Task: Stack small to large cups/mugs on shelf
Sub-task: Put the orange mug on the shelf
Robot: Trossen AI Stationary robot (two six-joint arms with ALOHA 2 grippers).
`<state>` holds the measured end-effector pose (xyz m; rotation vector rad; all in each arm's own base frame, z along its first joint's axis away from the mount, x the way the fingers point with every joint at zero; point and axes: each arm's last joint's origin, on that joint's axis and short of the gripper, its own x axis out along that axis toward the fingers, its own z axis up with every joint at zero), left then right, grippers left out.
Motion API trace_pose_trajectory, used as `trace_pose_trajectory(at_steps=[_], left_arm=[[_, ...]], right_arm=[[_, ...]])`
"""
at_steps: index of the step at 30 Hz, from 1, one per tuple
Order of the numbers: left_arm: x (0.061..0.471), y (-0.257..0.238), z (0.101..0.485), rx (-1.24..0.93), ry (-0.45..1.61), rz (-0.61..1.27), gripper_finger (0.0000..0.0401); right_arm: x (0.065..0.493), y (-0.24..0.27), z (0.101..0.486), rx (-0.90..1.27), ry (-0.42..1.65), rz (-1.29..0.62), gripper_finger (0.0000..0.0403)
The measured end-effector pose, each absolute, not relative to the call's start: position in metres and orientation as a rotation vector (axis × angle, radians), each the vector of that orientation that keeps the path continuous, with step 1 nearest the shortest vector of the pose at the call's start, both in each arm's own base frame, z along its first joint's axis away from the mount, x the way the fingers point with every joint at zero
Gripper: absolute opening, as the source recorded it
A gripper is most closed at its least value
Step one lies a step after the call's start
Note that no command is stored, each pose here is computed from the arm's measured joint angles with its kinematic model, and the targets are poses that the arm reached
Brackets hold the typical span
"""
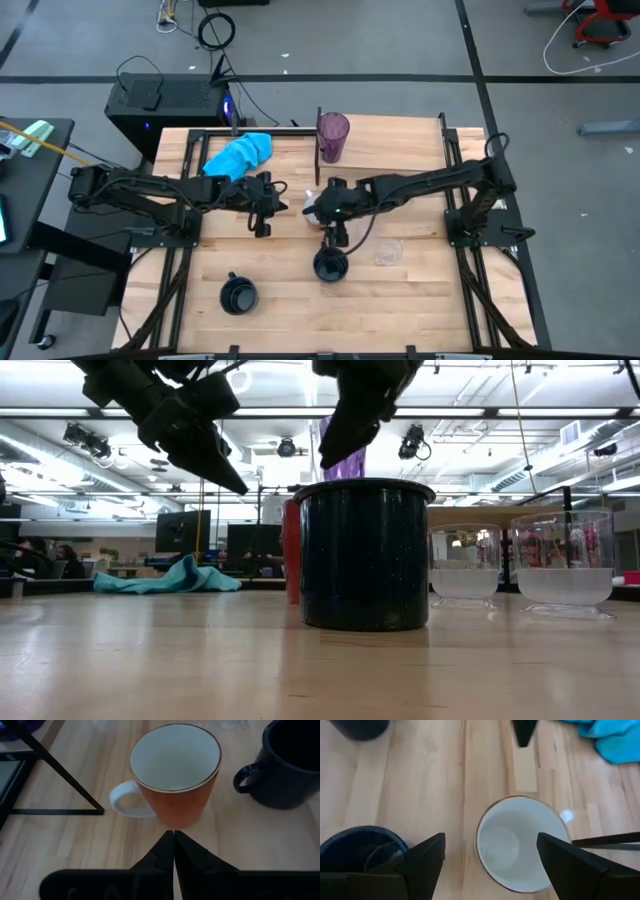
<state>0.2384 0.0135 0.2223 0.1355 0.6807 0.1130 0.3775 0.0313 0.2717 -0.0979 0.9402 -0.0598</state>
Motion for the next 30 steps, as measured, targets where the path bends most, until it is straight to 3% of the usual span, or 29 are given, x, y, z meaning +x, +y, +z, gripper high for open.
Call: trace_pose_trajectory(at_steps=[16,30], left_arm=[[0.238,0.014,0.222,0.138,0.685,0.116,0.0029],[0.237,0.014,0.221,0.139,0.703,0.114,0.0013]], right_arm=[[0.402,0.02,0.224,-0.162,1.076,-0.045,0.0277],[0.401,0.006,0.211,-0.124,1.097,-0.008,0.0217]])
